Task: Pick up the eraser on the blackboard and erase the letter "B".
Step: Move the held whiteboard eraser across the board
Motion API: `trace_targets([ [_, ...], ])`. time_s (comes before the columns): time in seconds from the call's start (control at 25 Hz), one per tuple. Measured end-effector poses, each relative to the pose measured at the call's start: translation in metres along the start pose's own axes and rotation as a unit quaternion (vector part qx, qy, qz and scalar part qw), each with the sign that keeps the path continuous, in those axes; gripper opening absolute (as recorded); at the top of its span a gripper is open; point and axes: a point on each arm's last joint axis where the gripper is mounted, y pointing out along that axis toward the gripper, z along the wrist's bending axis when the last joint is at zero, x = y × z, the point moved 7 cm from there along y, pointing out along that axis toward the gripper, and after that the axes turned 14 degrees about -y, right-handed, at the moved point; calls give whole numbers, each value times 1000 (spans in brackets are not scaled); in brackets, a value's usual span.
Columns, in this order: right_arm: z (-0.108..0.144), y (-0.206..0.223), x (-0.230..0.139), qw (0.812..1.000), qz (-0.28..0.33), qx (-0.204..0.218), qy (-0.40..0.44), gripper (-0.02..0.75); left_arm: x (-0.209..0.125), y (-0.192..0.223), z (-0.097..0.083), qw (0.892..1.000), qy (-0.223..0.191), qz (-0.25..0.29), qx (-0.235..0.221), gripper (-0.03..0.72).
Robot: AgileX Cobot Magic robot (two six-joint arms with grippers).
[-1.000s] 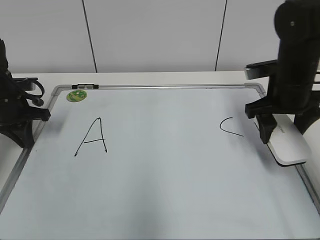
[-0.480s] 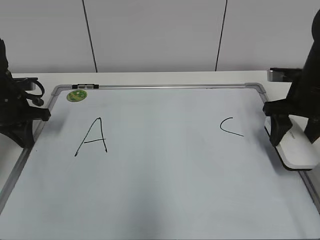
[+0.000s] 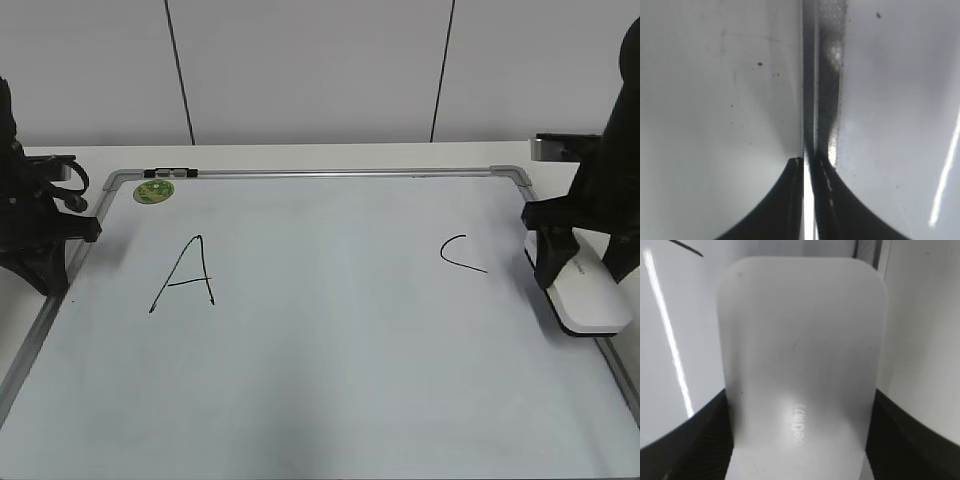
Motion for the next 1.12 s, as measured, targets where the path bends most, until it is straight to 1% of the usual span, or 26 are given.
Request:
trace_targets([
  [0.24,-2,0,6,1000,-18,-5,0,529,0,0,0,1000,0,0,0,46],
  [0.6,-4,28,5,1000,20,4,3,529,0,0,0,1000,0,0,0,46],
  [0.76,-4,31,5,1000,24,5,3,530,0,0,0,1000,0,0,-1,46],
  [0.88,-4,31,5,1000,23,5,4,551,0,0,0,1000,0,0,-1,46],
  [1.04,-4,31,6,1000,21,4,4,602,0,0,0,1000,-1,0,-1,46],
  [1.12,-4,31,6,1000,21,4,4,612,0,0,0,1000,-1,0,-1,46],
])
